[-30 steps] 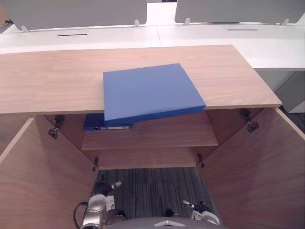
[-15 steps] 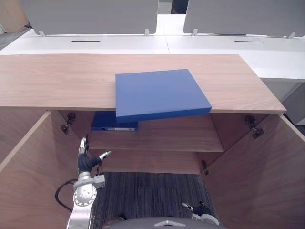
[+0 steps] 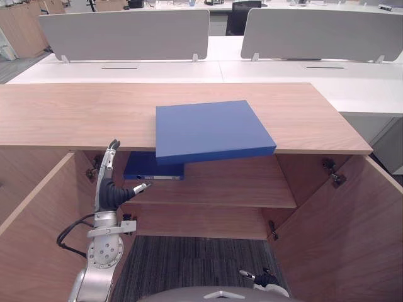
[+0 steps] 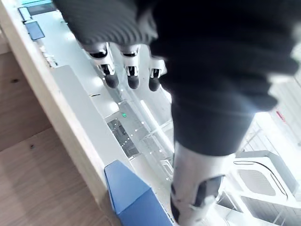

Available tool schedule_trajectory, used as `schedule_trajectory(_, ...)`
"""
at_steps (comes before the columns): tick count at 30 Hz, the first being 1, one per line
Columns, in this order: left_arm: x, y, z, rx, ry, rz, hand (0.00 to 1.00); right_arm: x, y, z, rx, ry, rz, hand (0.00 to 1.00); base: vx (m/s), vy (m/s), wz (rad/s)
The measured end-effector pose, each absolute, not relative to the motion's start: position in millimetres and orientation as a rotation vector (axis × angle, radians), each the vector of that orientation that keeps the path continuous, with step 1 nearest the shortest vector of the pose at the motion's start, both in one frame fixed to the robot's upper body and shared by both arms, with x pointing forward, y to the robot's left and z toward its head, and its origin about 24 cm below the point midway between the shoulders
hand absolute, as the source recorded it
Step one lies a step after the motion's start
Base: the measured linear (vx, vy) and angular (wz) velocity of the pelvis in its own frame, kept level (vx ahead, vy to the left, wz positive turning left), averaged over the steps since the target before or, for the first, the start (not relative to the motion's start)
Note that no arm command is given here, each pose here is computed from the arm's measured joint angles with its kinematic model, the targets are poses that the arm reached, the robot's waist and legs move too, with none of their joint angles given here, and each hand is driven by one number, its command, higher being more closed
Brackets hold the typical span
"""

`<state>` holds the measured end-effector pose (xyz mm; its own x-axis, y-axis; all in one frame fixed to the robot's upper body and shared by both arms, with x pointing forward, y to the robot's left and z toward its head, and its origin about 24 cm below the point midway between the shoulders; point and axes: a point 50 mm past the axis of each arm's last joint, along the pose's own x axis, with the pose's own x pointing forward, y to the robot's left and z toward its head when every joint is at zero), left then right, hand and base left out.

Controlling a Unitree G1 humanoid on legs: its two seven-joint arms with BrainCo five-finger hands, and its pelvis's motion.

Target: Walk over to the cabinet, pick up the folder, carry it to the office cabinet, place the folder inside the office cabinet, then close the office cabinet door

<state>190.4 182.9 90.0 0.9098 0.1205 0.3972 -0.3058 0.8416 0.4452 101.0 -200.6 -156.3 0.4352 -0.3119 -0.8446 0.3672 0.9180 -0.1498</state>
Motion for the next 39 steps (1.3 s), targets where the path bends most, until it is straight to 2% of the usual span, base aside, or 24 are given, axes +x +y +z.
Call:
schedule_trajectory(11, 203, 150, 104, 0.760, -0.536, 0.083, 0.00, 102, -208, -157, 0.023, 1.051, -0.410, 0.00, -0.01, -0.001, 0.01)
schedule_trajectory(19, 230, 126, 96, 1.001, -0.591, -0.021, 0.00, 102, -209, -157, 0.020, 1.058, -0.414, 0.00, 0.00, -0.001, -0.07)
schedule_trajectory(25, 243, 119, 90, 1.170, -0.618, -0.062, 0.00, 104, -212, -156, 0.038, 1.052, -0.437, 0.00, 0.00, -0.007, -0.06)
schedule_trajectory(39, 257, 126, 83, 1.337, -0.569, -0.006, 0.00, 90, -220, -159, 0.061, 1.106, -0.478, 0.00, 0.00, -0.003, -0.01)
